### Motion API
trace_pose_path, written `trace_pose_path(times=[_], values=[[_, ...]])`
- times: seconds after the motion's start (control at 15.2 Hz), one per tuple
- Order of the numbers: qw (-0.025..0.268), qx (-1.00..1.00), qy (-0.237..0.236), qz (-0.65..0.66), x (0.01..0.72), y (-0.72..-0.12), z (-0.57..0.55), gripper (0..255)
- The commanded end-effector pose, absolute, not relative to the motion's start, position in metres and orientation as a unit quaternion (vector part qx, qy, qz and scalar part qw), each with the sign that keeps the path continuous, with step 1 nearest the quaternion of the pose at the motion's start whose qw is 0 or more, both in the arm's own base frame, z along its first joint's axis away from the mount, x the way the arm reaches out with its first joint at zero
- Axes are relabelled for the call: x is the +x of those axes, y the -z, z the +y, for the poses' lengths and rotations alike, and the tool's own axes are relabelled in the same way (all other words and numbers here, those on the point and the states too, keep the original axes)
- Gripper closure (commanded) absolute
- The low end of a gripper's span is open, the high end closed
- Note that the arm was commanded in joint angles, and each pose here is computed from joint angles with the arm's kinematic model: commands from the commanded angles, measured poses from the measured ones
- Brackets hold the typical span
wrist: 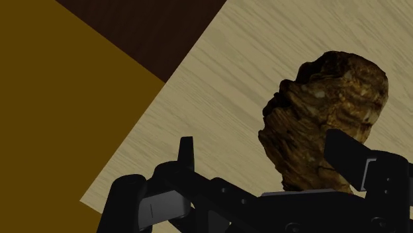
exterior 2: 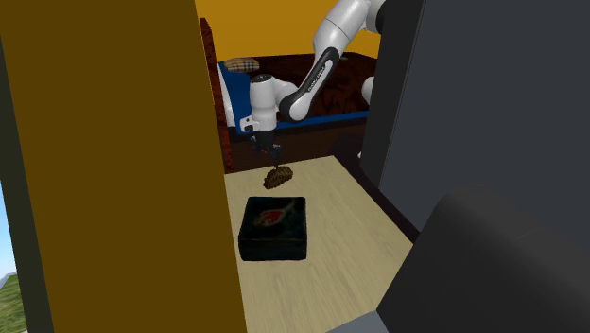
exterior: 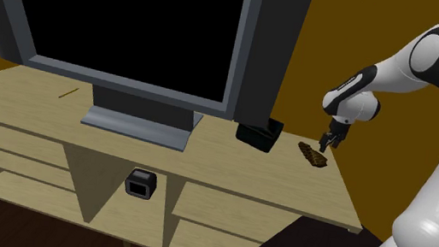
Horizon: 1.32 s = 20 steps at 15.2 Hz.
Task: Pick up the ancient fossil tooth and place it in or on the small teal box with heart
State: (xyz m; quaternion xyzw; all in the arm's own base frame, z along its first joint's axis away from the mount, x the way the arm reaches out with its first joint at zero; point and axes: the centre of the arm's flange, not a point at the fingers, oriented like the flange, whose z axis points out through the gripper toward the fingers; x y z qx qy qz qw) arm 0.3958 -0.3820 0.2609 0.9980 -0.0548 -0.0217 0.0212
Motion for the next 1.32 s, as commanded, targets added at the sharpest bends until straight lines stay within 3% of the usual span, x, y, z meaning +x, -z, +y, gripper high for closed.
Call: trace_pose_path(times=[0.0,0.4,0.46,1.06,1.12,1.25], values=[[0.021,0.998,0.021,-0.055,0.397,-0.258,-0.383,0],[0.021,0.998,0.021,-0.055,0.397,-0.258,-0.383,0],[0.021,0.998,0.021,-0.055,0.397,-0.258,-0.383,255],[0.021,0.998,0.021,-0.055,0.397,-0.258,-0.383,255],[0.021,0.998,0.021,-0.055,0.397,-0.258,-0.383,0],[0.034,0.999,-0.021,-0.006,0.399,-0.262,-0.357,0]])
